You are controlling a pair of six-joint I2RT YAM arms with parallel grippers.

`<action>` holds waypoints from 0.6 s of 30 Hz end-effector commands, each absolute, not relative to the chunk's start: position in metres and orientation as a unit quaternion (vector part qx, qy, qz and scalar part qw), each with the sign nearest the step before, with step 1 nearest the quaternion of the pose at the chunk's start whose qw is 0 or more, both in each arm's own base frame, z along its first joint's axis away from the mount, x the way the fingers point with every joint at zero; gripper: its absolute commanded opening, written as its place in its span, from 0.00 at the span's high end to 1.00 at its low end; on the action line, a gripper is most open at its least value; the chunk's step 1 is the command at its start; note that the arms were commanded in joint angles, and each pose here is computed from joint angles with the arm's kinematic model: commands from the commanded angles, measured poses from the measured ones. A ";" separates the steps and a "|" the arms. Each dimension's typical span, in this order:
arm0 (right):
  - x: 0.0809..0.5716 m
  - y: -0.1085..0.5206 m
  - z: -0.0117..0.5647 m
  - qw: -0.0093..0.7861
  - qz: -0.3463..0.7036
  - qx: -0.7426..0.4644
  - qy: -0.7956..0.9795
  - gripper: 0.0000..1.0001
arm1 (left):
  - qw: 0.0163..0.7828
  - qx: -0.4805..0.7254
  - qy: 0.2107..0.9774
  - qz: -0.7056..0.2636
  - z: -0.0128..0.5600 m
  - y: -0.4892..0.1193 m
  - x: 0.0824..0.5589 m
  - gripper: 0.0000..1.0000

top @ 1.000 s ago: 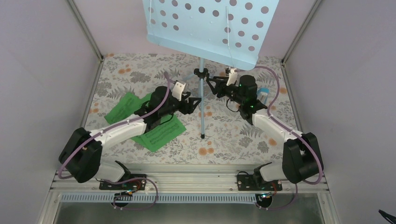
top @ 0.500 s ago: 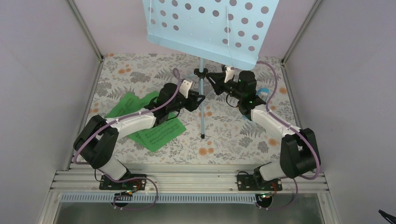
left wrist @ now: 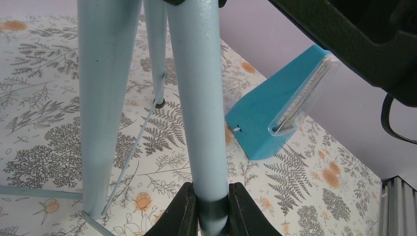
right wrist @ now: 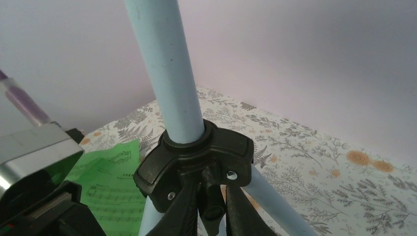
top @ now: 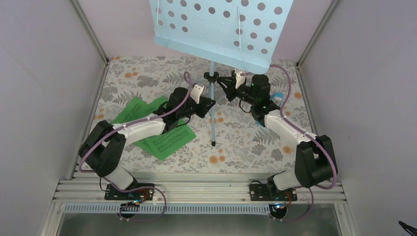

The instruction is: Pack up the instrument practice props

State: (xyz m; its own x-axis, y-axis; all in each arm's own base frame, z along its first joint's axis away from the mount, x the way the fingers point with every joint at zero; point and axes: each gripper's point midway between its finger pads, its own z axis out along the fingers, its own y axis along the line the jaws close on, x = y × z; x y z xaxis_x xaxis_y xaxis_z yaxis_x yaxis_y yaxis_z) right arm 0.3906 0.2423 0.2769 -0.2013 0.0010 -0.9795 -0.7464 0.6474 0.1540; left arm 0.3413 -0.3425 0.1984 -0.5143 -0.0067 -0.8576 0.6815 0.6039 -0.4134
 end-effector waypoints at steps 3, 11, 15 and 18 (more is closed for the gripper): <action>0.380 0.240 0.282 0.605 0.285 -0.329 0.667 0.88 | 0.456 0.272 0.770 -0.352 0.206 -0.335 0.333 0.98; 0.368 0.224 0.282 0.645 0.185 -0.377 0.638 0.93 | 0.442 0.302 0.770 -0.347 0.212 -0.330 0.318 0.98; 0.372 0.216 0.281 0.655 0.119 -0.392 0.635 0.93 | 0.433 0.314 0.769 -0.351 0.219 -0.332 0.314 0.98; 0.377 0.209 0.278 0.657 0.063 -0.399 0.636 0.93 | 0.432 0.321 0.767 -0.350 0.223 -0.331 0.311 0.98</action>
